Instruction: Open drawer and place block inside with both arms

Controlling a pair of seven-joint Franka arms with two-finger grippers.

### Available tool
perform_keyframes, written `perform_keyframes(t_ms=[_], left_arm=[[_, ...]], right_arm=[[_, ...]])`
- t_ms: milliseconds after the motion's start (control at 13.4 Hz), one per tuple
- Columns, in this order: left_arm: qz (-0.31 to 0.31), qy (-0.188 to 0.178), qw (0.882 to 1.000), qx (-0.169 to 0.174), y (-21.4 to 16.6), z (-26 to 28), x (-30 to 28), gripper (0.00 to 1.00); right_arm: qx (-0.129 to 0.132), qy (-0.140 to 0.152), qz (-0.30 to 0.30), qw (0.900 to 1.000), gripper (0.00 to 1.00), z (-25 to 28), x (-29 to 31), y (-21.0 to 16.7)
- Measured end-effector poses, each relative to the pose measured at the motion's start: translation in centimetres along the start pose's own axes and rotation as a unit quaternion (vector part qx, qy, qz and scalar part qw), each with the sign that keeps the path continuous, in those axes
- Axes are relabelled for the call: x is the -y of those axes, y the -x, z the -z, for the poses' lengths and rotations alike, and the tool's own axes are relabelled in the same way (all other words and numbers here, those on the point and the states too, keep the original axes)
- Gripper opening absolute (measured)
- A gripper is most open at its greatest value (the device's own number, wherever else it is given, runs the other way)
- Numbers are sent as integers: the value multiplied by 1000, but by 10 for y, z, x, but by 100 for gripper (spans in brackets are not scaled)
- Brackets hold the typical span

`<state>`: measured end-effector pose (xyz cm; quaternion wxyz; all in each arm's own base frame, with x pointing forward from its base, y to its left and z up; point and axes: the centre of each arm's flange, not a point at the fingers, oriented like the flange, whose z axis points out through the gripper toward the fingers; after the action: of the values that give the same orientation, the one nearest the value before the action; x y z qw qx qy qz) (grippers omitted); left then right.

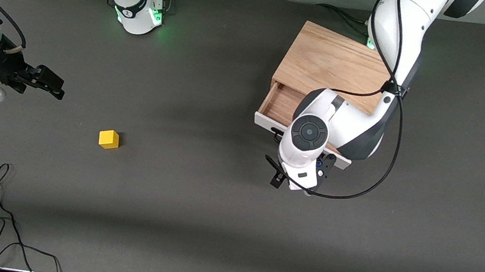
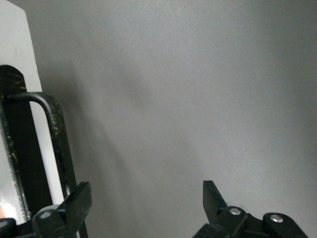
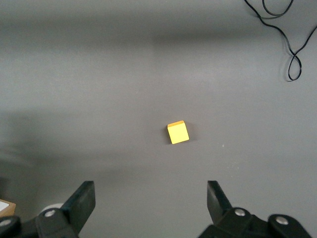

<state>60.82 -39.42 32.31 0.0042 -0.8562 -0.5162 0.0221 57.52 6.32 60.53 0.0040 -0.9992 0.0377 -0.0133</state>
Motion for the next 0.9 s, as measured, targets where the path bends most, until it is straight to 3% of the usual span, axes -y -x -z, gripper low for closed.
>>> perform_keyframes(t_ms=[374,598,897], left_arm=[[8,49,999,-24,-37,55,-17,100],[-63,28,997,-33,-77,92,-7,100],[-175,-3,984,-20,-168,165,35,100]], right_arm=[[0,0,0,1000,100,0,0,0],[0,0,0,1000,100,0,0,0],[0,0,0,1000,100,0,0,0]])
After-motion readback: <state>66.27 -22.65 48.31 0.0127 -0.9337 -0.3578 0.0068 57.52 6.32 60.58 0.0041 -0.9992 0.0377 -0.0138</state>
